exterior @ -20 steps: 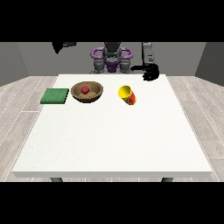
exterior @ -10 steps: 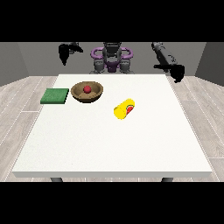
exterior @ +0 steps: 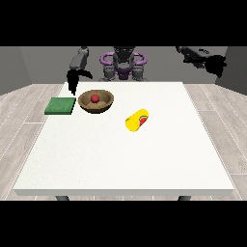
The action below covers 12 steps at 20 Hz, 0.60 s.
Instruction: Pick the cup and pour the ball into the bowl, then pick the bowl and place it on the pad
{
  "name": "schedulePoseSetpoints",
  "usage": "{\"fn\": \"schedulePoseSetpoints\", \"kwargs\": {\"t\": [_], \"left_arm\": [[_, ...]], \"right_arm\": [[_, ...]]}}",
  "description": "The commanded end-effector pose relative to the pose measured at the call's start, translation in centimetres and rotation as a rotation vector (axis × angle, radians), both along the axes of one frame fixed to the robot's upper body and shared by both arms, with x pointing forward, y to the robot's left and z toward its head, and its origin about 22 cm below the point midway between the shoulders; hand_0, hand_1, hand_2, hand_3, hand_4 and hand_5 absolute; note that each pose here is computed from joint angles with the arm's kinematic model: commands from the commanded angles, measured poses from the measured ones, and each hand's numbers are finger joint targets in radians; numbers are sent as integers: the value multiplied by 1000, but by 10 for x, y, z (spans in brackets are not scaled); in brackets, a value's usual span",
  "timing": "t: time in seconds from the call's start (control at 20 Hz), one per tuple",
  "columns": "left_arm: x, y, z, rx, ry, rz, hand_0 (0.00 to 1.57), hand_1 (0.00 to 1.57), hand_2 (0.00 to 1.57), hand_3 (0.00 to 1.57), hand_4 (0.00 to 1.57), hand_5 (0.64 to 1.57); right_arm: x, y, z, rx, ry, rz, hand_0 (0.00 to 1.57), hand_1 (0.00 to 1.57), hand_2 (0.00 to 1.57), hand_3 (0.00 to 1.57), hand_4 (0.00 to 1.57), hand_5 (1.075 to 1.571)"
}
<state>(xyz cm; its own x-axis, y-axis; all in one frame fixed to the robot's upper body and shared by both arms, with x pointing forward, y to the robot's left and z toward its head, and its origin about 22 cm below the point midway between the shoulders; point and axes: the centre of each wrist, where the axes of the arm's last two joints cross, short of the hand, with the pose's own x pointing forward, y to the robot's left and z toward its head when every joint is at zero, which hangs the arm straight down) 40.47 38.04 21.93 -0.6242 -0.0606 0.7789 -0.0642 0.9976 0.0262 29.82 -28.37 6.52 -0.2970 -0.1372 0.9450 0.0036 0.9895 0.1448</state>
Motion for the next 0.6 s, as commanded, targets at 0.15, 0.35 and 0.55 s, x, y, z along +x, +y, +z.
{"fn": "schedulePoseSetpoints", "kwargs": {"t": [0.15,0.35,0.55], "left_arm": [[-15,14,71,62,-53,20,0,0,0,0,0,1544],[-24,15,107,69,-92,-15,0,0,0,0,0,1545],[-22,0,106,73,-47,-31,0,0,0,0,0,1536]], "right_arm": [[20,-27,-47,42,47,-22,0,0,0,0,315,1571],[28,-17,-73,54,46,-30,0,0,0,0,289,1570],[45,-31,-72,109,141,-51,0,0,0,0,374,1570]]}}
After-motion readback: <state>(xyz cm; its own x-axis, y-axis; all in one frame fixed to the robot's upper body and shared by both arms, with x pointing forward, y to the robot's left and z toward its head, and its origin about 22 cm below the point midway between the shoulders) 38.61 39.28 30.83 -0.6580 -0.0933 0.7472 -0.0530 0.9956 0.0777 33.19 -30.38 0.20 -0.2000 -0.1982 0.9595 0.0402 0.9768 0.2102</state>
